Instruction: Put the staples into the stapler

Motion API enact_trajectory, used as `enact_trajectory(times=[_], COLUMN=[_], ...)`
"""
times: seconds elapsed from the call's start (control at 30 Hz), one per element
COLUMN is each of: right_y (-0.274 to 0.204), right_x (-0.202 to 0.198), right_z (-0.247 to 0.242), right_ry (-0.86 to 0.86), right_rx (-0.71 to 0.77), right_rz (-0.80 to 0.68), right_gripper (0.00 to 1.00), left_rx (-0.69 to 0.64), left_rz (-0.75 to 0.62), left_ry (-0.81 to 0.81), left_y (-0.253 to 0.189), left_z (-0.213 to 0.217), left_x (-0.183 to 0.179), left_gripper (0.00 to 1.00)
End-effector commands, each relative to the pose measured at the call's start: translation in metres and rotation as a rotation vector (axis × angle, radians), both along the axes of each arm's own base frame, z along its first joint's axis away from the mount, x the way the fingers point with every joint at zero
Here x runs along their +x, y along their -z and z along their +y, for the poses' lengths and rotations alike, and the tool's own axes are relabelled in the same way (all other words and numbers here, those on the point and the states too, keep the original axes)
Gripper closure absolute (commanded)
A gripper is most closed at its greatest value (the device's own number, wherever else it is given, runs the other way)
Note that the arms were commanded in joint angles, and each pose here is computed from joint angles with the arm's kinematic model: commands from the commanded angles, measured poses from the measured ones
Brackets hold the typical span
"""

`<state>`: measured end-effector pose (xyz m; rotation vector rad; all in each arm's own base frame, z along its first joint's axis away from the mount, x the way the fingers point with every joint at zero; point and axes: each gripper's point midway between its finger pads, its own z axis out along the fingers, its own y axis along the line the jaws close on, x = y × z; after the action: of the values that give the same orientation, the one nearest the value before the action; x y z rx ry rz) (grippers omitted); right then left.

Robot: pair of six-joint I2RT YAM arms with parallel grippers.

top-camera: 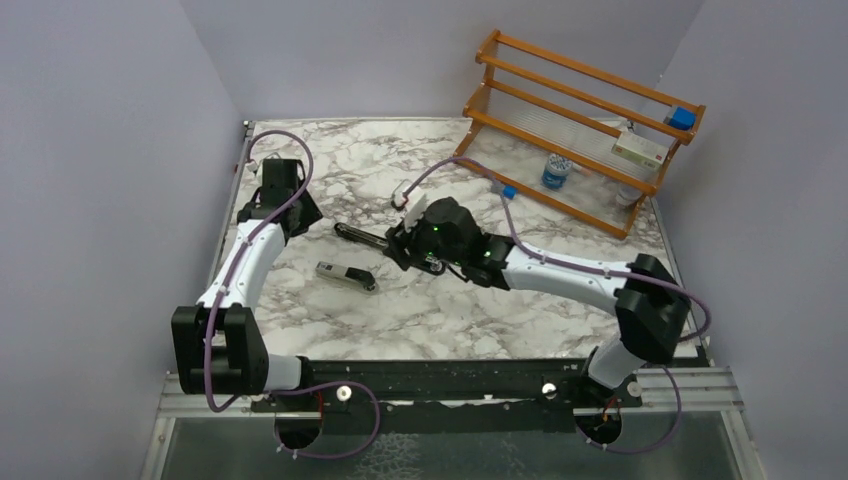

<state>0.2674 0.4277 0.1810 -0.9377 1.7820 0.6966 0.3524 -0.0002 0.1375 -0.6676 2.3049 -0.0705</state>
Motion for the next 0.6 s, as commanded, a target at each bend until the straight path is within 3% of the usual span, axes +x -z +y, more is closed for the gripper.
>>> enact_trajectory(times=[0.0, 0.27, 0.57], right_y=[0.026, 0.064, 0.129], right_x=[0.029, 0.046, 0.054], right_z=[-0.088, -0.2, -0.236], right_ry=[0.281, 0.584, 0.638], right_rx=[-0.145, -0.195, -0.285], right_rz=[0.007, 0.169, 0.369], right_gripper=[0.39, 0.51, 0.67], left_rx=[0.025, 0.063, 0.072], left_rz=[-0.046, -0.037, -0.028], left_ry=[0.054, 0.187, 0.278], left_y=[-0.014, -0.003, 0.005], left_z=[-0.014, -0.082, -0.102], left_x=[0.015, 0.024, 0.029], left_gripper=[0.52, 0.53, 0.54])
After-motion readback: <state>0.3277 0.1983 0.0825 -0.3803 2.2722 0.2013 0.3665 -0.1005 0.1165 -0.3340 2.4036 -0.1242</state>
